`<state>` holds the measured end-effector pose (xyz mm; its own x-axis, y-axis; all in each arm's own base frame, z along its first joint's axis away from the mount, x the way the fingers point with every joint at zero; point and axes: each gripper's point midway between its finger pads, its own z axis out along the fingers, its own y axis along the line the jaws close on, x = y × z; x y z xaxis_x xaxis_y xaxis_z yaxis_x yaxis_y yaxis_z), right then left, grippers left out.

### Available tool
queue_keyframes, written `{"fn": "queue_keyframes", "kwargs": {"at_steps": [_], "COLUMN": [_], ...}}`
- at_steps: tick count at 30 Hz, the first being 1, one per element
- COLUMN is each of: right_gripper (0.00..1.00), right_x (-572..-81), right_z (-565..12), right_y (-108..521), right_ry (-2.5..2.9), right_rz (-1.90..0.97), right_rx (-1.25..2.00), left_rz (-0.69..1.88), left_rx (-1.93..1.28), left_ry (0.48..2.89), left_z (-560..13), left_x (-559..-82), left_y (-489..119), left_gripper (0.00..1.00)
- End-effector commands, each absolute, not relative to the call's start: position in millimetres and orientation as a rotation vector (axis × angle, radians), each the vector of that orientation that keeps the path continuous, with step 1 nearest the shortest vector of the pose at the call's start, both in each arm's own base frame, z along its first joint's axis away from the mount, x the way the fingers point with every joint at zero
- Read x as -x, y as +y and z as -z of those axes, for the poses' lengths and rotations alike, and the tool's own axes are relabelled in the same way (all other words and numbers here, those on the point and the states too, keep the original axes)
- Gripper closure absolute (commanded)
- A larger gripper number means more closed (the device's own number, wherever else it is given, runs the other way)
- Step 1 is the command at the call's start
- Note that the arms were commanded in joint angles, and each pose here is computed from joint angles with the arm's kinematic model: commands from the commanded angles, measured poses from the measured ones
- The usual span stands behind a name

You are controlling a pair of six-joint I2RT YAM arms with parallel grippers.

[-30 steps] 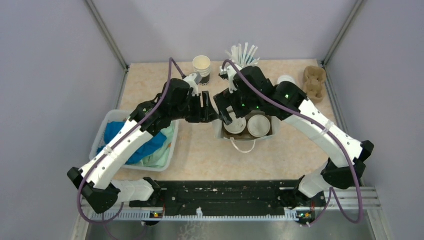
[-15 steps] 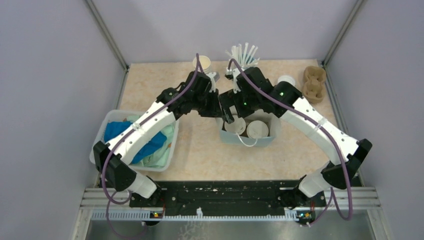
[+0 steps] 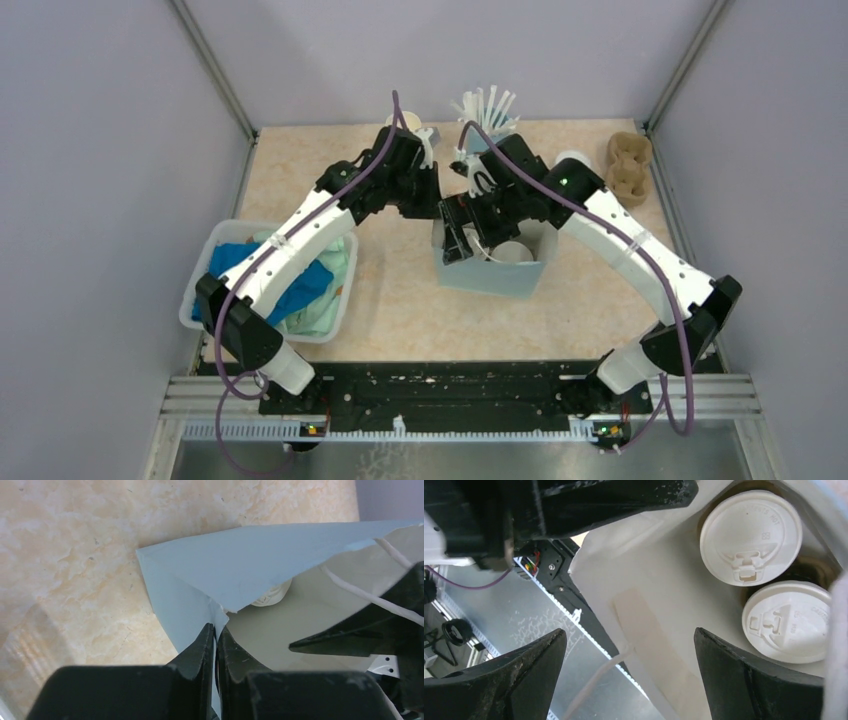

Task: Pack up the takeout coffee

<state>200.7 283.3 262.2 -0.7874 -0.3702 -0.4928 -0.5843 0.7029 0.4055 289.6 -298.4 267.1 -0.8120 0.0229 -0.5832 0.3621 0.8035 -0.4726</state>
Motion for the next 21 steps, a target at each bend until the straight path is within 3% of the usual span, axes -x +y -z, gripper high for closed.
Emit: {"fn": "queue_keyframes", "kwargs": {"at_steps": [1, 9, 21], "right_gripper": [0.04, 0.04, 0.08], "right_x": [-205.0, -187.7, -177.0], "right_z": [-306.2, -329.3, -278.0], "right_y": [281.1, 280.6, 293.8], "right_ry": [2.459, 2.465, 2.563], "right_rz": [-0.809, -0.909, -1.195], "right_rx": [0.691, 0.678, 0.611], "left_rz": [0.786, 0.776, 0.793], "left_rx": [-0.280, -0.277, -0.300], "left_ry": [2.376, 2.375, 2.372], "left_z": [-279.9, -280.7, -279.0], "left_x": [-298.8, -302.0, -306.0], "left_y": [-298.0, -298.4, -304.2], "left_gripper": [0.88, 0.87, 0.90]}}
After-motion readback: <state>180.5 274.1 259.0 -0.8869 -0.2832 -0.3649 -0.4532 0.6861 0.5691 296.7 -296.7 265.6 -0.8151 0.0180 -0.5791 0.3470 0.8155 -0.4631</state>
